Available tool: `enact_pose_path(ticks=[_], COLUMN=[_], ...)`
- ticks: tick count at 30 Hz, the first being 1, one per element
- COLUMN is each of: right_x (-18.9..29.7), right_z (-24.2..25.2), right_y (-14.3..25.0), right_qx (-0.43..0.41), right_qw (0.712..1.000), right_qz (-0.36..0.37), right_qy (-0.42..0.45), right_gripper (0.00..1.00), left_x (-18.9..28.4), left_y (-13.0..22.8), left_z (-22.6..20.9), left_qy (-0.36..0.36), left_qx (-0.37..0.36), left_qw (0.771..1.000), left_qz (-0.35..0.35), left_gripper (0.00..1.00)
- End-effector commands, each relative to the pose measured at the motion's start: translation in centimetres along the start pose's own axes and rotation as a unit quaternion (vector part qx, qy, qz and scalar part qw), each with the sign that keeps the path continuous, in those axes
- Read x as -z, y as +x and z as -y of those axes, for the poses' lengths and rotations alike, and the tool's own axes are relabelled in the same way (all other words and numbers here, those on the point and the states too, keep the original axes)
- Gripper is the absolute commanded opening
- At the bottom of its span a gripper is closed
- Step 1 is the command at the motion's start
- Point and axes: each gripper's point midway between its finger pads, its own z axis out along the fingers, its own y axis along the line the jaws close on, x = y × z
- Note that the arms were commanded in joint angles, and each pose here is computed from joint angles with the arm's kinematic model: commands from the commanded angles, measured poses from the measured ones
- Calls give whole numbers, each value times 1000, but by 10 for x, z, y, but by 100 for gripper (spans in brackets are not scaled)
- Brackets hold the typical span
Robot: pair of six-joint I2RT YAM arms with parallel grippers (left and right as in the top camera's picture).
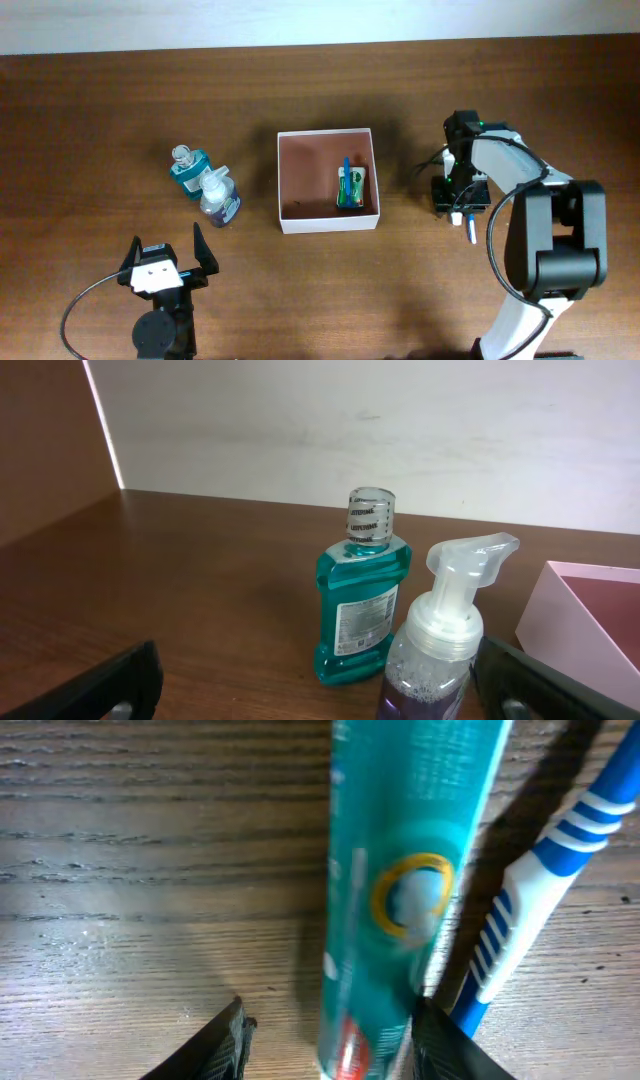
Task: Pack container
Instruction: 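Return the right gripper and grasp the Colgate toothpaste tube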
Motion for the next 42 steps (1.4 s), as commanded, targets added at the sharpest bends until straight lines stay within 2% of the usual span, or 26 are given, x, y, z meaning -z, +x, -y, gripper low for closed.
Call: enact_pose_path(ticks=[1,8,12,25,31,37,42], right_x=[-12,-13,-13,-13,-2,45,91], right_z=[2,1,1,2,-2,-19,-52], right_y=[10,3,1,1,-2,-17,-25], right_qx=[-2,-2,-2,-5,-7,0,30], right_qw=[1000,1000,1000,1000,1000,999,996], right_qz=[-13,1,5,5,2,13,42], right_qy=[-2,-3,-3,-1,-11,-49,-75], right_gripper=[45,45,30,4,4,4,4], left_x=[0,0,0,0,0,0,0], left_y=[3,3,3,3,3,3,3], left_z=[0,1,1,1,1,0,1], left_qy=[3,3,3,3,3,3,3], left_qx=[-8,-8,-8,-8,-8,-8,-8], left_qw=[1000,1000,1000,1000,1000,1000,1000], left_qz=[-1,-1,-1,-1,-1,-1,-1], left_gripper=[99,99,99,99,99,99,99])
